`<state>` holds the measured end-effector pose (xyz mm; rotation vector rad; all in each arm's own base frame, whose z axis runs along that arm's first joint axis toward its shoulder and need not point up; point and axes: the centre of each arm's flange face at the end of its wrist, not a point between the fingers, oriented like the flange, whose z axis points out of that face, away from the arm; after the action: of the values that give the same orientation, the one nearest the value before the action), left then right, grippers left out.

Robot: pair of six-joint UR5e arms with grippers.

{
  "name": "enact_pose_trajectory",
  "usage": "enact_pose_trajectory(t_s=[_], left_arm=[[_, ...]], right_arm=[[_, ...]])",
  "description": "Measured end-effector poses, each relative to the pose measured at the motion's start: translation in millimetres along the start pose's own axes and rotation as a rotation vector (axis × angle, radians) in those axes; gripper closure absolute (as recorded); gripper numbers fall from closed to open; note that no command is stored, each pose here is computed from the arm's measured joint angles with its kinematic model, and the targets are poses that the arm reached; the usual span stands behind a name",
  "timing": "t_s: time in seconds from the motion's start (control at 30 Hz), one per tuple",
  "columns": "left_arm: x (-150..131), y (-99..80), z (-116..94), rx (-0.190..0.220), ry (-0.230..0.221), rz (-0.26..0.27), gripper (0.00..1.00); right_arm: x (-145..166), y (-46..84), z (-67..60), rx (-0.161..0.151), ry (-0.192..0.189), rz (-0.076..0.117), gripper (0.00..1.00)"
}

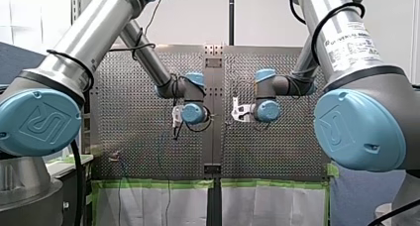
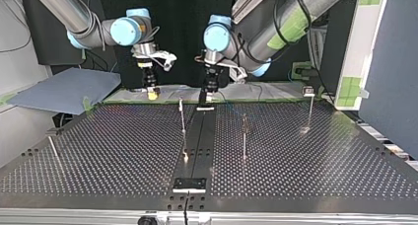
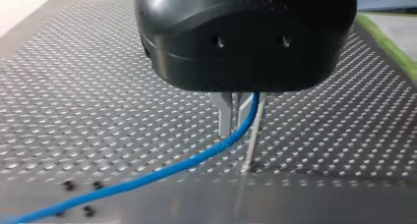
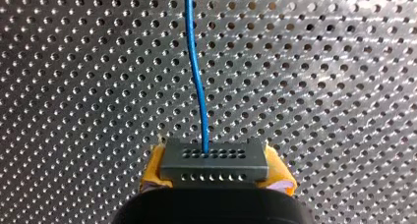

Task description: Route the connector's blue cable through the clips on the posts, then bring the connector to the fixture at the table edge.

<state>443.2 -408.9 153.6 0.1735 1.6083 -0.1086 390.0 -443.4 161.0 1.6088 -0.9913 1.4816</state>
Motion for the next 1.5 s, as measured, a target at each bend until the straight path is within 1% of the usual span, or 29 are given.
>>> enact_pose_trajectory(t_s=[0.1, 0.2, 0.53, 0.67, 0.8, 0.87, 1.03, 1.17, 1.23, 1.33, 1.5], left_arm=[[13.1, -3.3, -0.3, 0.003, 0.013, 0.002, 0.97], [19.2, -5.5, -1.3, 0.003, 0.018, 0.002, 0.97], [24.3, -9.8, -4.8, 0.005, 0.022, 0.002, 0.97], [35.6, -11.3, -5.4, 0.006, 0.036, 0.009, 0.97], [45.8, -13.1, -5.2, 0.008, 0.041, 0.011, 0.97], [47.1, -13.1, -4.4, 0.007, 0.039, 0.008, 0.97], [49.0, -8.7, -0.2, -0.009, 0.035, 0.001, 0.97], [48.7, -7.7, 1.0, -0.012, 0.03, -0.001, 0.97], [48.4, -7.9, 1.3, -0.012, 0.028, -0.002, 0.97], [48.5, -8.2, 1.7, -0.01, 0.026, -0.001, 0.97], [47.7, -10.3, 1.7, -0.001, 0.018, 0.007, 0.97]], right_arm=[[-4.2, 3.0, 0.5, -0.004, 0.01, -0.001, 1.0], [-12.7, 4.4, 2.2, -0.006, 0.008, -0.002, 1.0], [-55.4, 5.6, 5.2, -0.005, -0.049, -0.011, 1.0], [-67.3, 6.2, 5.3, -0.004, -0.067, -0.012, 1.0], [-68.6, 9.1, 8.1, 0.0, -0.055, -0.008, 1.0], [-68.2, 10.7, 9.5, 0.0, -0.047, -0.007, 1.0], [-67.1, 16.1, 12.3, -0.004, -0.034, -0.008, 1.0], [-66.4, 20.1, 14.6, 0.0, -0.024, -0.008, 1.0], [-66.5, 22.1, 15.4, 0.0, -0.023, -0.009, 1.0], [-66.3, 26.0, 16.7, 0.0, -0.02, -0.017, 1.0], [-66.0, 26.0, 17.9, 0.026, -0.014, -0.024, 1.0]])
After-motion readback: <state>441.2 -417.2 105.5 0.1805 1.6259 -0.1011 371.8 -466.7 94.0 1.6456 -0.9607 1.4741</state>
